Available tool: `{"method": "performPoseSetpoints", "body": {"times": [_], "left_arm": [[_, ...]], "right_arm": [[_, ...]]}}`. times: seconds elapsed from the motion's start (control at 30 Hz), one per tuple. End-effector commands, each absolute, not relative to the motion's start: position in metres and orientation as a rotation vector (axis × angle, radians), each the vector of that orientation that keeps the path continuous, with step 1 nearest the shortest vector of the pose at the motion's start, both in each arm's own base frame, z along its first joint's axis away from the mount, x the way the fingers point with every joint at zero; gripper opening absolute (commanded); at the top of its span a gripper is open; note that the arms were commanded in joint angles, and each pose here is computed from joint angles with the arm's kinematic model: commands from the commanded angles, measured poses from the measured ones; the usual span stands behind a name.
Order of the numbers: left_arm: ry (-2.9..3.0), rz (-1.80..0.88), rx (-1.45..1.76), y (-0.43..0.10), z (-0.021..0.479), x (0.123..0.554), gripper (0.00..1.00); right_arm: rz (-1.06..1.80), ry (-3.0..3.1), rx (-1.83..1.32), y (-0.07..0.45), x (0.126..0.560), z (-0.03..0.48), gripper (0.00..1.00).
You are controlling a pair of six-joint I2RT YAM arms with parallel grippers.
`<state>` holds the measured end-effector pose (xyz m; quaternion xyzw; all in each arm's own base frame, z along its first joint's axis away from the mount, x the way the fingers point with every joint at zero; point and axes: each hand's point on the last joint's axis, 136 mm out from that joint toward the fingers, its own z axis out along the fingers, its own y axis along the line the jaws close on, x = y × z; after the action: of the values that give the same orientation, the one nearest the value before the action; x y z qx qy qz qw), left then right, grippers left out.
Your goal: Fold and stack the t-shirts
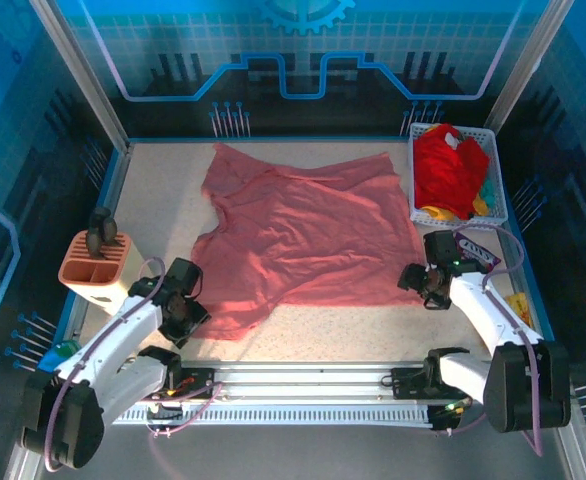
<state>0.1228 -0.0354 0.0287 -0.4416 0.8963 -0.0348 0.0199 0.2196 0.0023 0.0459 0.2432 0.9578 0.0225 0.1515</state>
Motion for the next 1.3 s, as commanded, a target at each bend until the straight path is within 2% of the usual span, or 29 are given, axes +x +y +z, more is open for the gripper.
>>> {"method": "performPoseSetpoints", "body": {"times": [0.0, 0.2, 0.3, 0.43, 0.53, 0.7, 0.9, 0.97, 1.03, 1.13, 1.17, 1.23, 1.27], "left_arm": [[2.774, -0.015, -1.406, -0.026, 0.025, 0.110, 0.56], [2.786, -0.024, -1.371, -0.028, 0.025, 0.118, 0.58], [2.801, 0.010, -1.364, -0.027, 0.025, 0.119, 0.58], [2.804, 0.043, -1.356, -0.026, 0.025, 0.120, 0.59], [2.815, 0.047, -1.346, -0.030, 0.023, 0.128, 0.58], [2.834, 0.032, -1.362, -0.042, 0.007, 0.132, 0.53], [2.777, 0.083, -1.324, -0.033, 0.011, 0.138, 0.48], [2.761, 0.075, -1.301, -0.032, 0.012, 0.142, 0.43], [2.752, 0.079, -1.274, -0.031, 0.013, 0.147, 0.34], [2.749, 0.080, -1.223, -0.030, 0.017, 0.154, 0.10], [2.751, 0.073, -1.195, -0.031, 0.020, 0.157, 0.01], [2.749, 0.042, -1.145, -0.033, 0.027, 0.163, 0.00], [2.747, 0.018, -1.117, -0.035, 0.032, 0.166, 0.00]], "right_arm": [[0.085, 2.764, 0.753, 0.001, 0.217, 0.036, 0.76], [0.144, 2.792, 0.756, 0.009, 0.226, 0.024, 0.73], [0.172, 2.803, 0.763, 0.013, 0.231, 0.020, 0.64], [0.172, 2.822, 0.752, 0.014, 0.233, 0.017, 0.60], [0.175, 2.830, 0.744, 0.015, 0.235, 0.016, 0.53], [0.171, 2.831, 0.736, 0.015, 0.235, 0.016, 0.50], [0.182, 2.839, 0.732, 0.016, 0.235, 0.015, 0.42], [0.178, 2.837, 0.733, 0.016, 0.235, 0.015, 0.38], [0.180, 2.830, 0.736, 0.015, 0.236, 0.016, 0.32], [0.192, 2.825, 0.736, 0.016, 0.235, 0.017, 0.22], [0.203, 2.816, 0.730, 0.017, 0.235, 0.018, 0.15], [0.220, 2.797, 0.720, 0.019, 0.236, 0.021, 0.07], [0.238, 2.784, 0.704, 0.020, 0.238, 0.024, 0.00]]}}
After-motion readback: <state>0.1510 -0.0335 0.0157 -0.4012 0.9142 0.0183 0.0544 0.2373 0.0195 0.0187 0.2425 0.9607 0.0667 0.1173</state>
